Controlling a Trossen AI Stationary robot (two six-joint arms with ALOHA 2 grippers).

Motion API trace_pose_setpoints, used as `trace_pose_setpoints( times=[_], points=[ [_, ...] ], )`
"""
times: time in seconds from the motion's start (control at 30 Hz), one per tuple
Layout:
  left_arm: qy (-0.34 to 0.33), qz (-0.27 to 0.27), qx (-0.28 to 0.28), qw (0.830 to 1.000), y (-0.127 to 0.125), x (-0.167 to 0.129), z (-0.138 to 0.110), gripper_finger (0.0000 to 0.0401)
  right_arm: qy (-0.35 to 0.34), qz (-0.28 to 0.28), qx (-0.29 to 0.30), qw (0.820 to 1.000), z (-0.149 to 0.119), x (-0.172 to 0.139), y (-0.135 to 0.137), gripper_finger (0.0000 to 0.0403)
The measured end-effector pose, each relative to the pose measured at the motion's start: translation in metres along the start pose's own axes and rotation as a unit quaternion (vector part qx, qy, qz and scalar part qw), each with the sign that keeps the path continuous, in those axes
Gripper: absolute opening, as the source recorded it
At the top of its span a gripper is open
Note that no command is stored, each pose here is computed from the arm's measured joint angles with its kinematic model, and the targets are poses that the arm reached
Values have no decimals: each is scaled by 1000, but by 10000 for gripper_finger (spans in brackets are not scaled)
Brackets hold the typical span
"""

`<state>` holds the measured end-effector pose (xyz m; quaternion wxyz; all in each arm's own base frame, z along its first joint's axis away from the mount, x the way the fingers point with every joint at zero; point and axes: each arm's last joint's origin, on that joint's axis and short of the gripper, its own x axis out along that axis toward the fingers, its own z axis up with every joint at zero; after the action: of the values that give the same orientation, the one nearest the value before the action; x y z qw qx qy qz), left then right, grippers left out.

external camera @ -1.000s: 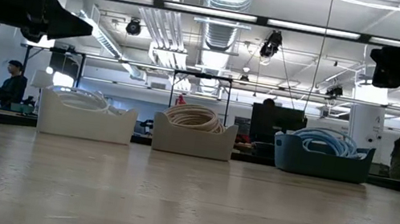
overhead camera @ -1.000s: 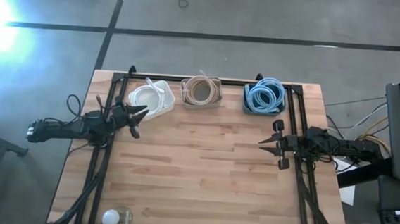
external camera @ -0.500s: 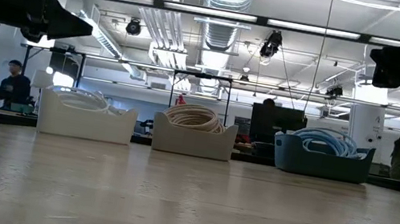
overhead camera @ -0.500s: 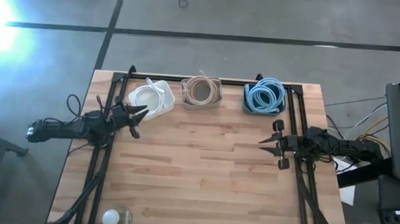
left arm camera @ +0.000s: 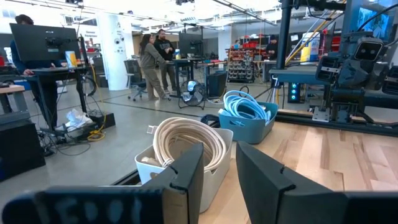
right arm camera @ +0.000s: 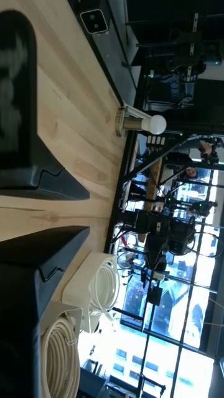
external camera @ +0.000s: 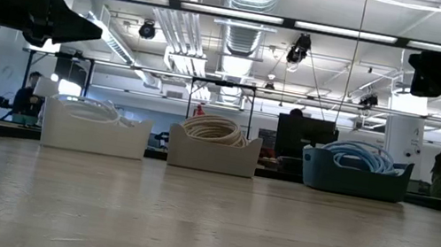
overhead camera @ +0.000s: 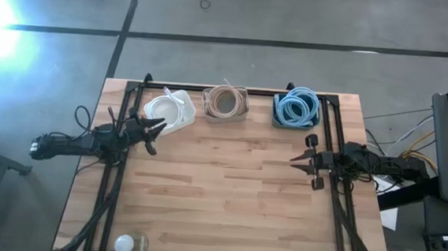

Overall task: Sort HDMI cables
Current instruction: Return to Home Position

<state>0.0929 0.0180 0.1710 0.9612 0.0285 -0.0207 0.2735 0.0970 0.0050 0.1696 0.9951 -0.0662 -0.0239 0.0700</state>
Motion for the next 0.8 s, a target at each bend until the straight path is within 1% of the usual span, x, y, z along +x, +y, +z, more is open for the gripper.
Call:
trace_pose_setpoints(
  times=[0.43,0.8],
  points=[
    [0,0,0,1000,0,0,0,104,0,0,0,1000,0,0,0,91],
    [0,0,0,1000,0,0,0,104,0,0,0,1000,0,0,0,72]
  ],
)
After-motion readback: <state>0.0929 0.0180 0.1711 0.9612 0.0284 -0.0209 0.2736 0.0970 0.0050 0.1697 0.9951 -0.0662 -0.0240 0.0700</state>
